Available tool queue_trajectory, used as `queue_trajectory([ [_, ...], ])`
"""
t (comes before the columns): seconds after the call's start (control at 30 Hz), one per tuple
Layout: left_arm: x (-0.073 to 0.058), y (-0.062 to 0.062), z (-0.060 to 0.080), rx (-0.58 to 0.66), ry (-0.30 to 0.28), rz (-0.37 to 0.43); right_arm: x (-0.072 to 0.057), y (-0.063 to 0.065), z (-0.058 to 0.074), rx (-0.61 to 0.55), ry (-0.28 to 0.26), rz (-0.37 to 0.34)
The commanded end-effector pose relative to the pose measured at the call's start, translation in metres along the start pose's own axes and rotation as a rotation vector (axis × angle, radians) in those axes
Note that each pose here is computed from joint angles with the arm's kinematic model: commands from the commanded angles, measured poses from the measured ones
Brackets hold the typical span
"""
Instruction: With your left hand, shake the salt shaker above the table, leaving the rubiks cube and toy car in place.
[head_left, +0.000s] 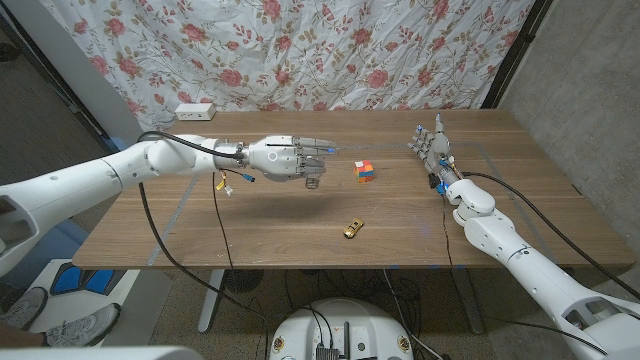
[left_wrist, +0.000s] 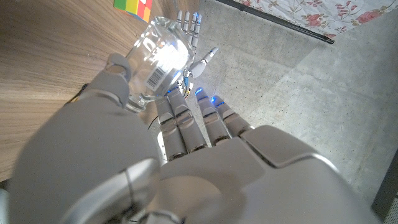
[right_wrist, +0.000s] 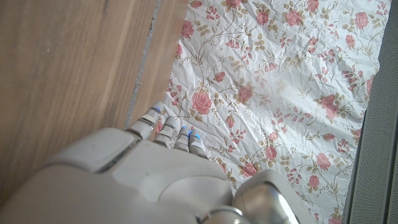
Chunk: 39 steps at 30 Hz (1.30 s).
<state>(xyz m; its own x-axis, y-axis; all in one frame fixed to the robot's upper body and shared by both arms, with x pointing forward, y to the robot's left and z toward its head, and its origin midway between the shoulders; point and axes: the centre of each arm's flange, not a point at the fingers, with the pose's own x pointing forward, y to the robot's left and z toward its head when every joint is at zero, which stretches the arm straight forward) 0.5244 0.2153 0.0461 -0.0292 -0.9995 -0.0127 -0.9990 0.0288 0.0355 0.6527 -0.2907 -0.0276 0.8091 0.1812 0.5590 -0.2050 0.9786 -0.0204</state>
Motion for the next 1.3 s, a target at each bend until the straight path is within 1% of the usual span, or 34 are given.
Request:
queue_trajectory([
  [0.03, -0.022, -0.008, -0.001, 0.064, 0.014, -0.056, 0.000, 0.000, 0.000, 0.000, 0.000, 0.004],
  [0.13, -0.026, -0.008, -0.002, 0.087, 0.035, -0.063, 0.000, 0.000, 0.000, 0.000, 0.000, 0.000],
  [0.3, -0.029, -0.007, -0.005, 0.118, 0.054, -0.068, 0.000, 0.000, 0.000, 0.000, 0.000, 0.000],
  [0.57, -0.026, -0.006, -0.021, 0.168, 0.087, -0.059, 0.000, 0.000, 0.000, 0.000, 0.000, 0.000],
  [0.67, -0.028, -0.004, -0.027, 0.187, 0.122, -0.059, 0.000, 0.000, 0.000, 0.000, 0.000, 0.000],
  [0.73, -0.031, -0.004, -0.032, 0.208, 0.170, -0.061, 0.000, 0.000, 0.000, 0.000, 0.000, 0.000],
  [0.87, -0.034, -0.004, -0.043, 0.238, 0.197, -0.065, 0.000, 0.000, 0.000, 0.000, 0.000, 0.000],
  [1.13, -0.036, -0.002, -0.058, 0.285, 0.195, -0.071, 0.000, 0.000, 0.000, 0.000, 0.000, 0.000],
  [1.3, -0.038, -0.004, -0.062, 0.301, 0.184, -0.081, 0.000, 0.000, 0.000, 0.000, 0.000, 0.000],
])
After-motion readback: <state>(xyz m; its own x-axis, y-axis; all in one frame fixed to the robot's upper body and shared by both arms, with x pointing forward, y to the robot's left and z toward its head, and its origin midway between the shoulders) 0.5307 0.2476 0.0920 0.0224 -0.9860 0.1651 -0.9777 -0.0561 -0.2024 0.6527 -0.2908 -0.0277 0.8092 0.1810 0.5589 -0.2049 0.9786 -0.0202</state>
